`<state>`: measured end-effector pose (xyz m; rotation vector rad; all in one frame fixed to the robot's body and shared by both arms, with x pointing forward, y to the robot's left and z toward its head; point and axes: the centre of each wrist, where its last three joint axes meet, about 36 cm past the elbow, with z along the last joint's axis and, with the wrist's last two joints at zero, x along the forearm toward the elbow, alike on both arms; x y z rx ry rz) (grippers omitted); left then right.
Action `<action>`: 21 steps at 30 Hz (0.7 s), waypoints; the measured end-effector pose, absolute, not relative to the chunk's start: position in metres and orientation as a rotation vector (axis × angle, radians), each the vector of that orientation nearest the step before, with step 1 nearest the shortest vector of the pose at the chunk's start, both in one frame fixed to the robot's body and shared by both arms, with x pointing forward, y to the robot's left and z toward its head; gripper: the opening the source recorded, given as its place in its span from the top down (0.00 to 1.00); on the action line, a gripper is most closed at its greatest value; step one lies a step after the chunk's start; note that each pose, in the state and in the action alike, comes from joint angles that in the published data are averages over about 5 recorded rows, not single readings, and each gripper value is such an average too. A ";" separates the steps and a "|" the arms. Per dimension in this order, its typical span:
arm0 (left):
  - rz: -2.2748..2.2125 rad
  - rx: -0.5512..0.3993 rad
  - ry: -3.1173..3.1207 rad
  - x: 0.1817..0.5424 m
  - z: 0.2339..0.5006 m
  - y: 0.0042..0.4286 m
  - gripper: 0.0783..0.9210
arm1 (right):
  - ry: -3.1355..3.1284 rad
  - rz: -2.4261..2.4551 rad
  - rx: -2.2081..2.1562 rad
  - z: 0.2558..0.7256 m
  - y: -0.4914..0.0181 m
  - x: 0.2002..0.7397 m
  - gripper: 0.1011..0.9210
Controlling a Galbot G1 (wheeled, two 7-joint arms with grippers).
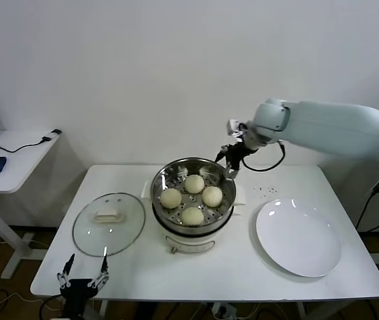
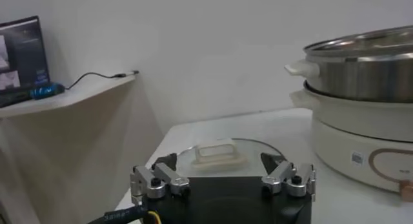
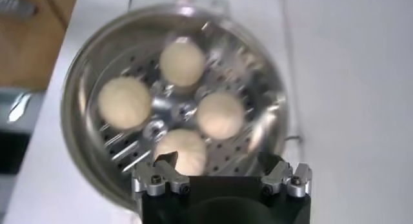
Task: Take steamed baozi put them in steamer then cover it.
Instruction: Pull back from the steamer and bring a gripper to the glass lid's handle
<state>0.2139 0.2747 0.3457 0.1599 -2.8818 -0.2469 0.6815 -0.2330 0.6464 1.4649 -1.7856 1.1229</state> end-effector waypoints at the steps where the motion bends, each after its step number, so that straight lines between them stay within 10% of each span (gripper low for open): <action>1: -0.251 0.157 -2.882 0.213 0.346 0.275 0.12 | -1.835 1.103 1.473 0.643 -0.243 0.679 0.12; 21: -0.461 0.116 -2.912 0.210 0.377 0.273 0.12 | -2.759 0.547 1.289 0.537 -0.342 0.612 0.12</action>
